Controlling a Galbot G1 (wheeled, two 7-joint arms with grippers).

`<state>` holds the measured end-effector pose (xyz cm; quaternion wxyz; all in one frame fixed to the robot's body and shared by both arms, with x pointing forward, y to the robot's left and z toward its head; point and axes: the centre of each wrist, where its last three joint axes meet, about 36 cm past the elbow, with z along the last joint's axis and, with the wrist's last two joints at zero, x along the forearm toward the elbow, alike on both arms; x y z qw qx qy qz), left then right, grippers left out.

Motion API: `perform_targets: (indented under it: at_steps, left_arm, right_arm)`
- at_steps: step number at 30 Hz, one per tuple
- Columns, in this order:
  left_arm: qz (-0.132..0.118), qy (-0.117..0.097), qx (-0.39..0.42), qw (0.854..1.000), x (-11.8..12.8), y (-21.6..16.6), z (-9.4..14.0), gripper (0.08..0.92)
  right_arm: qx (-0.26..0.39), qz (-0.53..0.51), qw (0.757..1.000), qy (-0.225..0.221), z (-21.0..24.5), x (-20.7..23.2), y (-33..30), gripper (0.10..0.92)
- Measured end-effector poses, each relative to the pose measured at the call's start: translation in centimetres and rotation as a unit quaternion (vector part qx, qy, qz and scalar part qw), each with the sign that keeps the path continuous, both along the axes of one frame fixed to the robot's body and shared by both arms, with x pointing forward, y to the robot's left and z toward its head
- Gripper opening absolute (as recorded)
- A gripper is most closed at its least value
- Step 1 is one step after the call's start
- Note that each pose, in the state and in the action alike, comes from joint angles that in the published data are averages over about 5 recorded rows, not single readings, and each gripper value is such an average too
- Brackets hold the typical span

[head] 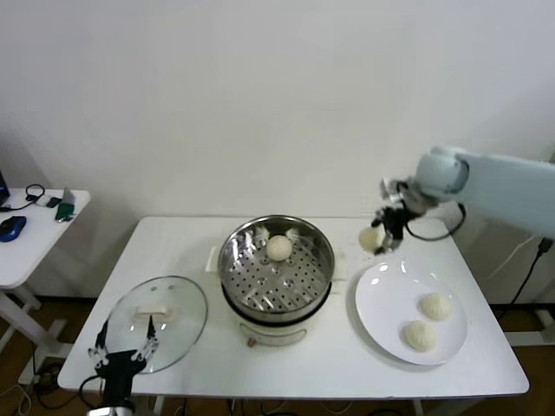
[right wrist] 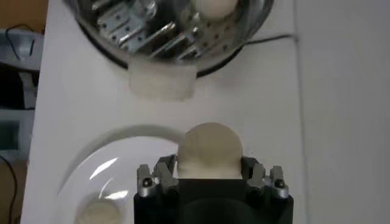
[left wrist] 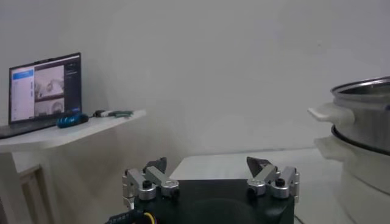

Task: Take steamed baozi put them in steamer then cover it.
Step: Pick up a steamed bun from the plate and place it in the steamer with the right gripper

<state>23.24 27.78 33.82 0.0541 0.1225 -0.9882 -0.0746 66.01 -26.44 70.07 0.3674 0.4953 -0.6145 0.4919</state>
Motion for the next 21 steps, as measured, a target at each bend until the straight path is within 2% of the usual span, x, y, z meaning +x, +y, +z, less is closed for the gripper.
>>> perform_targets:
  at_steps: [5, 10, 21]
  left_arm:
    - [-0.006, 0.0, -0.001, 1.0, 0.0, -0.2, 0.0, 0.823]
    - [-0.007, -0.001, -0.002, 1.0, -0.1, -0.3, -0.1, 0.823]
    - [-0.007, -0.001, 0.001, 1.0, -0.4, 0.0, 0.0, 0.823]
  right_arm:
    - [0.012, 0.015, 1.0, -0.005, 2.6, 0.0, 4.7, 0.673]
    - [0.012, 0.035, 0.999, -0.003, 3.1, -0.3, 9.7, 0.673]
    - [-0.009, 0.08, 0.996, 0.029, -1.4, -1.3, 19.0, 0.678]
